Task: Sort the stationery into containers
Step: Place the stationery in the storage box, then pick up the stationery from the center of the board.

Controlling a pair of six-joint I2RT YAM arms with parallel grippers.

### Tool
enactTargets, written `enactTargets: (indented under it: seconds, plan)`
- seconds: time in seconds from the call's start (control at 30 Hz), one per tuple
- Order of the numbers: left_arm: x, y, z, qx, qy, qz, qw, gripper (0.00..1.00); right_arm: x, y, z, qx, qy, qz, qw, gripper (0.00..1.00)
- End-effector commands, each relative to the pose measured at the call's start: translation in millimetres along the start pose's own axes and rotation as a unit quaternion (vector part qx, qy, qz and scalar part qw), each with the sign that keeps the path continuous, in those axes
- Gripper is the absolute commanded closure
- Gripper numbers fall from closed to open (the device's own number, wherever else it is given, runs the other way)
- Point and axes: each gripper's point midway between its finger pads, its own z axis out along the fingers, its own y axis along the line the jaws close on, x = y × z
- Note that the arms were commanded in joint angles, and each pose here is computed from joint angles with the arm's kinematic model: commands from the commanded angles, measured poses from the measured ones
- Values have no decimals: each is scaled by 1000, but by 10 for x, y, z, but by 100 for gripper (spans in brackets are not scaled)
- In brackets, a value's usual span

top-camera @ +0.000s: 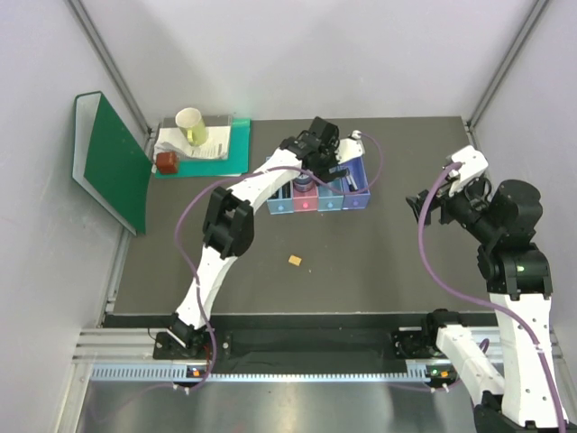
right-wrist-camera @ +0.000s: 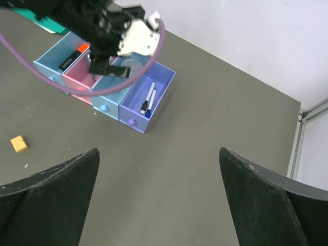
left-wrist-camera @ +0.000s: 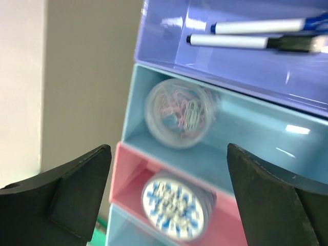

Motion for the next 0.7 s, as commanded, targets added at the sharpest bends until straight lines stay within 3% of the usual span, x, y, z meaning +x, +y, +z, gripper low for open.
enactTargets:
  seconds: [0.0, 0.17, 0.27, 0.5, 0.67]
  plan:
    - [-864, 354, -1082, -51, -124, -16, 991, 1, -109, -11, -44, 4, -23, -1, 1000, 0]
    - [-808, 5, -1740, 22, -140, 25, 990, 1, -189, 1, -91, 3, -34, -7, 999, 0]
    - [-407, -492, -1954, 108, -105, 69, 986, 2, -235, 15, -134, 3, -43, -14, 999, 0]
    - [976, -1683, -2109, 284, 13, 163, 945, 2, -263, 68, -224, 0, -52, -18, 998, 0]
    - [1101, -1961, -2060, 331, 7, 148, 932, 3, -263, 101, -290, 1, -53, -17, 998, 0]
